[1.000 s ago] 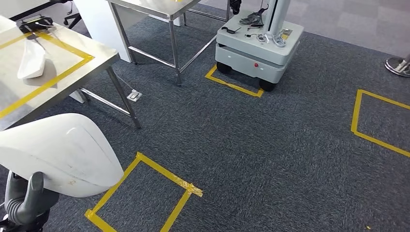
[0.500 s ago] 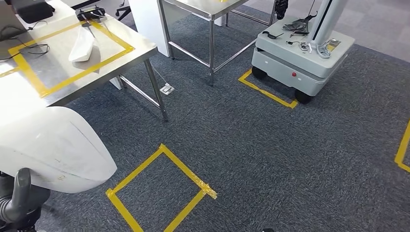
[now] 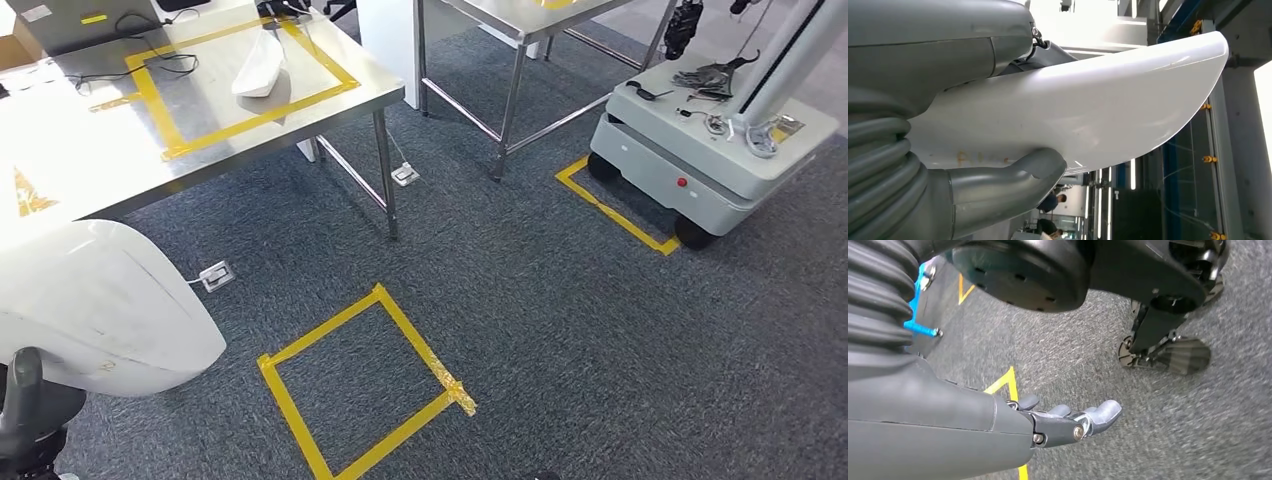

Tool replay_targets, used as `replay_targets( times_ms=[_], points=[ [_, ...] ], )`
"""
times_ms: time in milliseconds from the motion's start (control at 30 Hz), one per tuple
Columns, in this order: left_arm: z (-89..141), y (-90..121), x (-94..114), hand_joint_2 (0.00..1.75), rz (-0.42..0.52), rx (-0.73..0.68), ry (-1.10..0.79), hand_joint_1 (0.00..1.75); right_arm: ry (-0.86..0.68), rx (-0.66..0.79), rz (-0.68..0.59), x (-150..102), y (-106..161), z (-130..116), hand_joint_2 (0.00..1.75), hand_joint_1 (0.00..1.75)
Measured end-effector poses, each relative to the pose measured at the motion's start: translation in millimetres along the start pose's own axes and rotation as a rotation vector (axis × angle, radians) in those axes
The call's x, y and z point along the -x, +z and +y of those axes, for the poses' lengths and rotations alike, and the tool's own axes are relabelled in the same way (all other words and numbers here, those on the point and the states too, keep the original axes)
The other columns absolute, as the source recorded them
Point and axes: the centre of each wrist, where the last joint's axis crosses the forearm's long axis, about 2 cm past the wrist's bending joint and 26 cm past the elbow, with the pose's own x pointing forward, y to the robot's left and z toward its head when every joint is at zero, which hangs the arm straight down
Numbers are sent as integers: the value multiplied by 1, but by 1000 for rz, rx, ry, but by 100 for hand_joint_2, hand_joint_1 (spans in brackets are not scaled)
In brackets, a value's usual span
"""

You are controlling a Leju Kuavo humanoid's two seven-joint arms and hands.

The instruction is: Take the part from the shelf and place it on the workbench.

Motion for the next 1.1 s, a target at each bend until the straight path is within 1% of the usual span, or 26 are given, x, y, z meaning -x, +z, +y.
replay_targets(
  times_ms=[200, 367, 533, 800, 1100],
  points=[
    [3, 0, 0, 175, -23, -13, -15, 175, -12, 13, 44, 2, 0, -1, 175, 0],
    [7, -1, -9, 175, -43, -11, -47, 175, -21, 26, 69, 3, 0, -2, 175, 0],
    [13, 1, -18, 175, -47, -14, -71, 175, -34, 28, 55, 3, 0, -2, 175, 0],
    [13, 0, -18, 175, -50, -27, -79, 175, -92, 36, 5, 4, 1, -2, 175, 0],
    [12, -2, -20, 175, -70, -17, -103, 175, -97, 27, -21, 3, 0, -2, 175, 0]
  ],
)
